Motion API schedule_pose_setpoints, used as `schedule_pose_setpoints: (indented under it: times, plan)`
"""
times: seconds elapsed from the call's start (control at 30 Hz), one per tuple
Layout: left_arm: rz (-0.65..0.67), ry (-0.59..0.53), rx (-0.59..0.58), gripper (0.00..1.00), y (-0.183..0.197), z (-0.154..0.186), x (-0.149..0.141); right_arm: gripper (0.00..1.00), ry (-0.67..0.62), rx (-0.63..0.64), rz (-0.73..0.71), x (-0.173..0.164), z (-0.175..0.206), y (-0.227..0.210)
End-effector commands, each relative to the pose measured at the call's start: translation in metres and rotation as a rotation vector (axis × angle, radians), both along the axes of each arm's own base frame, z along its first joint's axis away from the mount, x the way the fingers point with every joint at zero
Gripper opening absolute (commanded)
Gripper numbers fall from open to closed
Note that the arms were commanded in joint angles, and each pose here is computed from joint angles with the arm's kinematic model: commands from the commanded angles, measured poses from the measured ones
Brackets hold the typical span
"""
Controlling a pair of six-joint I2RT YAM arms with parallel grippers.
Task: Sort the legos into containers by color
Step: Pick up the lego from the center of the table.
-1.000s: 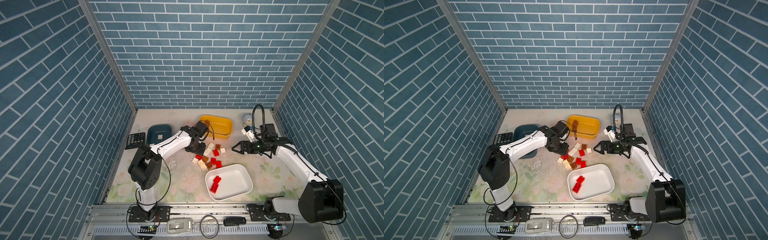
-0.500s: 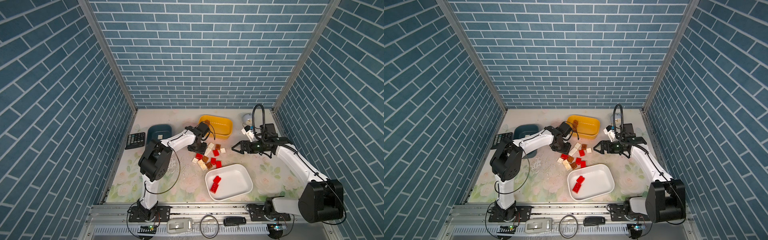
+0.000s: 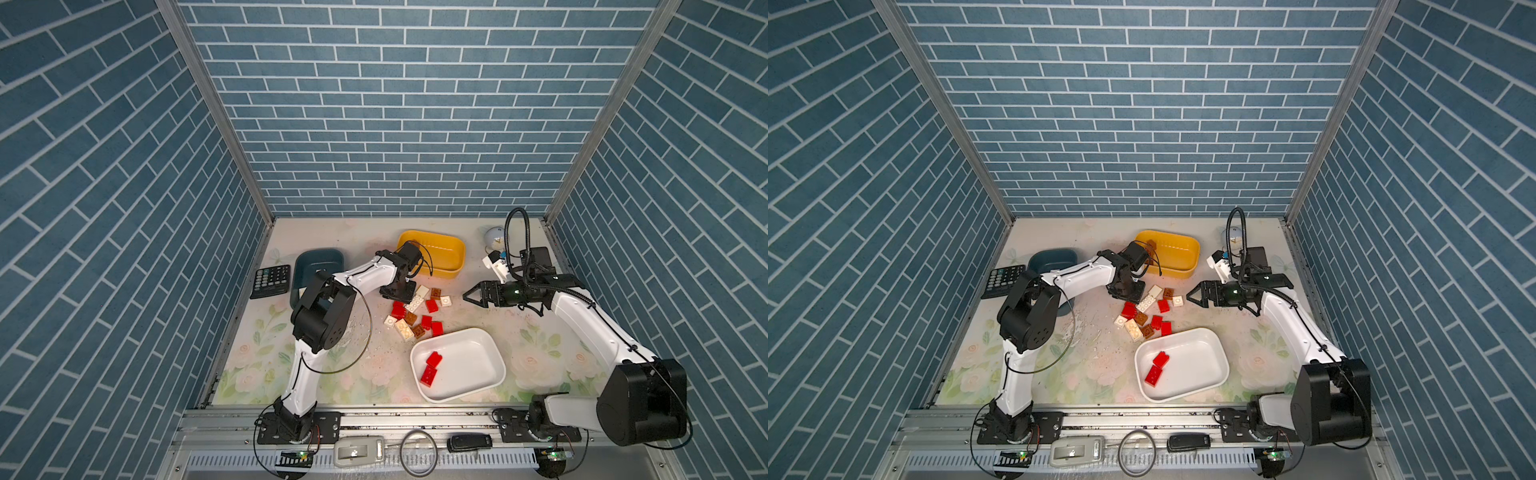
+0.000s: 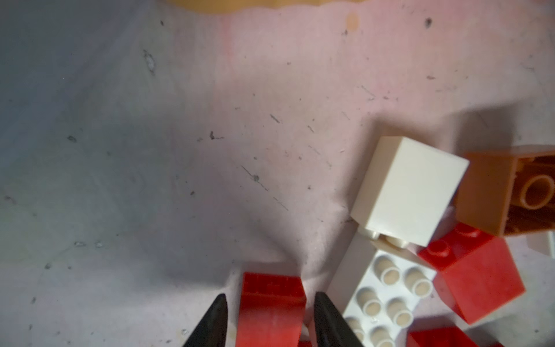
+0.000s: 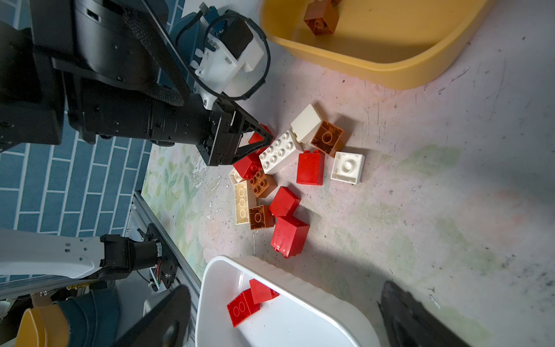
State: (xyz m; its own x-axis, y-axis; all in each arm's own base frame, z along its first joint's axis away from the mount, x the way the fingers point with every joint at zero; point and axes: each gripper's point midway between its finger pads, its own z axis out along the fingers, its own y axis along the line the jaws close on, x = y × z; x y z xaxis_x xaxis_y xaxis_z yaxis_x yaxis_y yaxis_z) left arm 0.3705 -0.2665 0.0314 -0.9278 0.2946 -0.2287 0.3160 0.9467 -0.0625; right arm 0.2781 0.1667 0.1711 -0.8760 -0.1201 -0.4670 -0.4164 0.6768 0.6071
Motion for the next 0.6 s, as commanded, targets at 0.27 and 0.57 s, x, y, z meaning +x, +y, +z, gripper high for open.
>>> schedule_pose_setpoints:
  times: [0.27, 0.57]
  plan:
    - [-0.013, 0.049, 0.043, 0.47, 0.013, -0.012, -0.009, 0.99, 0.008, 0.012, 0.016, -0.003, -0.003, 0.001]
    - [-0.026, 0.074, 0.071, 0.47, 0.018, -0.019, -0.021, 0.99, 0.012, 0.012, 0.016, -0.004, -0.004, 0.001]
